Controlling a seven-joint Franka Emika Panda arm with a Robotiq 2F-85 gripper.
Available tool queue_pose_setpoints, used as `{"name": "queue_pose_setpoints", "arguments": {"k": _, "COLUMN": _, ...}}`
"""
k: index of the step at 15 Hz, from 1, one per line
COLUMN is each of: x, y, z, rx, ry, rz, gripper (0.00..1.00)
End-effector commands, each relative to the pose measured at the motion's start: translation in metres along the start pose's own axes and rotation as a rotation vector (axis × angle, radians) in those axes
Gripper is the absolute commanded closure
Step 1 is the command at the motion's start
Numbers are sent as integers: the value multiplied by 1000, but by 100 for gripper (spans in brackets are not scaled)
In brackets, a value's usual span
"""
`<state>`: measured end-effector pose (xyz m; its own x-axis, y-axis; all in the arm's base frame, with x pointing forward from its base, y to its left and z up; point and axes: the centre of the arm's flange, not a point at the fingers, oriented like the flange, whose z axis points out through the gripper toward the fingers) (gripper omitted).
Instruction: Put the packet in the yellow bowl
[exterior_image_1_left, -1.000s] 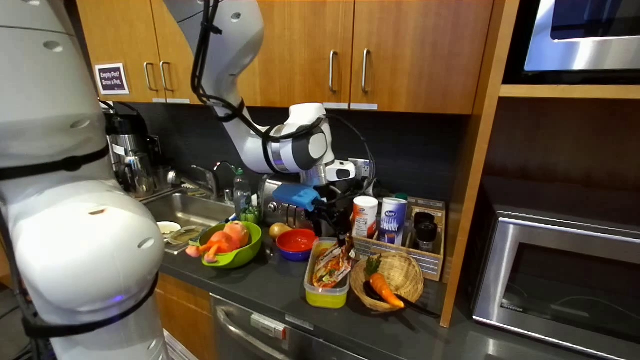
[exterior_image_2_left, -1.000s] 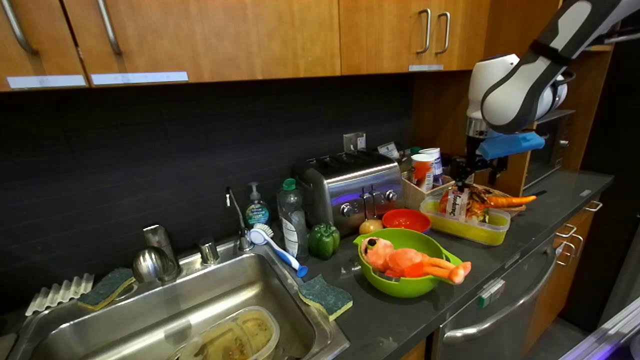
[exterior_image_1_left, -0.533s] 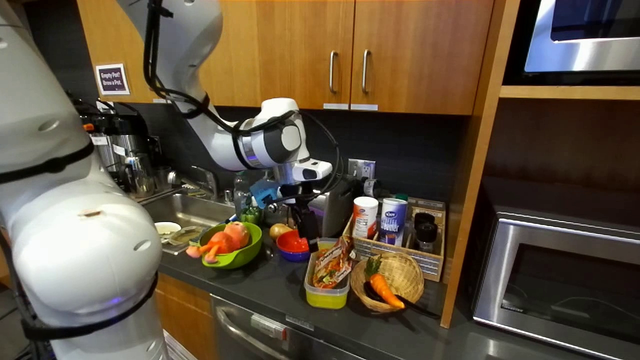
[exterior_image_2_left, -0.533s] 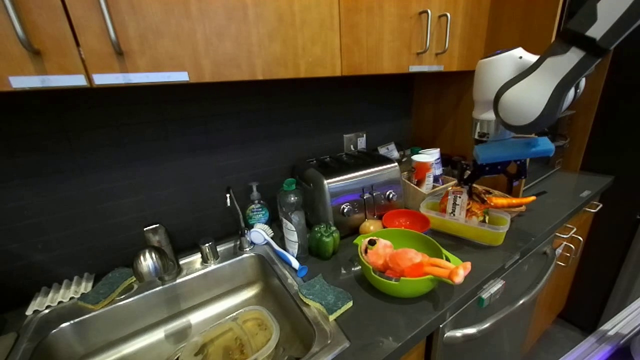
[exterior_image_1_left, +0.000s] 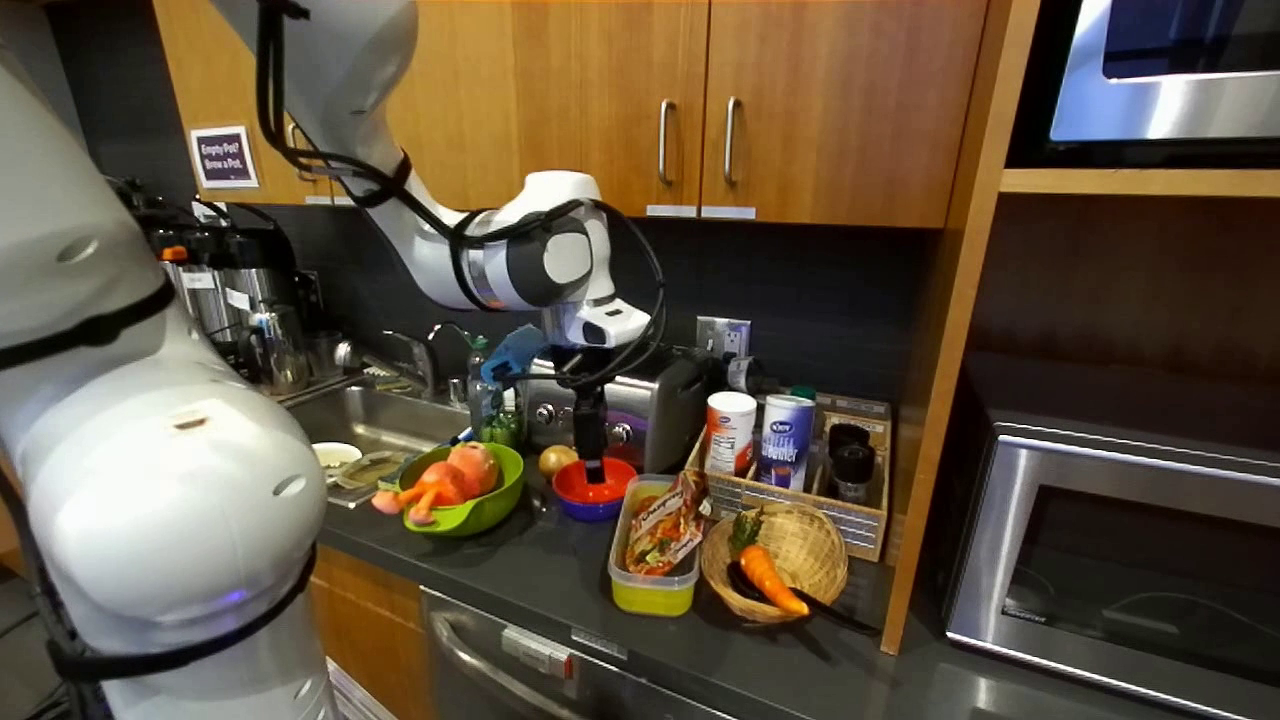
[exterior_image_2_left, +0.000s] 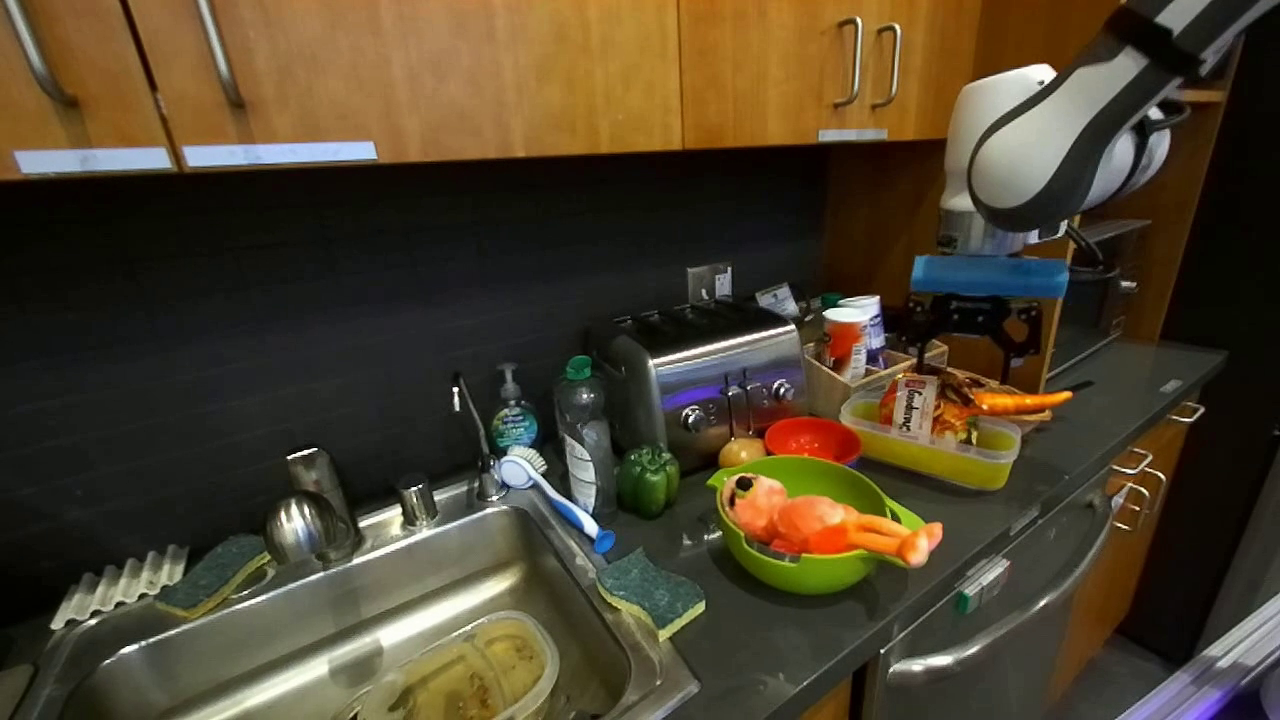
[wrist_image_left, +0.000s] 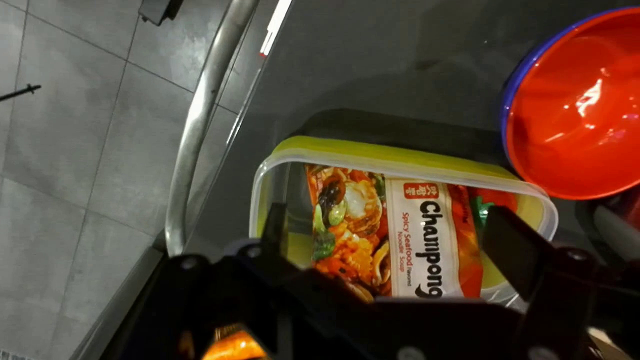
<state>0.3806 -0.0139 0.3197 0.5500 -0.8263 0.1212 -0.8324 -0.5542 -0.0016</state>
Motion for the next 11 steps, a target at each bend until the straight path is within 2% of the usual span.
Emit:
{"name": "queue_pose_setpoints", "arguments": {"k": 1, "x": -25, "y": 30, "z": -12, "rx": 58, "ry": -51, "rz": 101, "gripper": 0}}
{"name": "queue_pose_setpoints", "arguments": {"k": 7, "x": -20, "y": 35, "z": -24, "rx": 123, "ry": -104, "rz": 220, "gripper": 0}}
{"name": "queue_pose_setpoints", "arguments": {"k": 11, "x": -18, "y": 36, "z": -23, "rx": 130, "ry": -112, "rz": 234, "gripper": 0}}
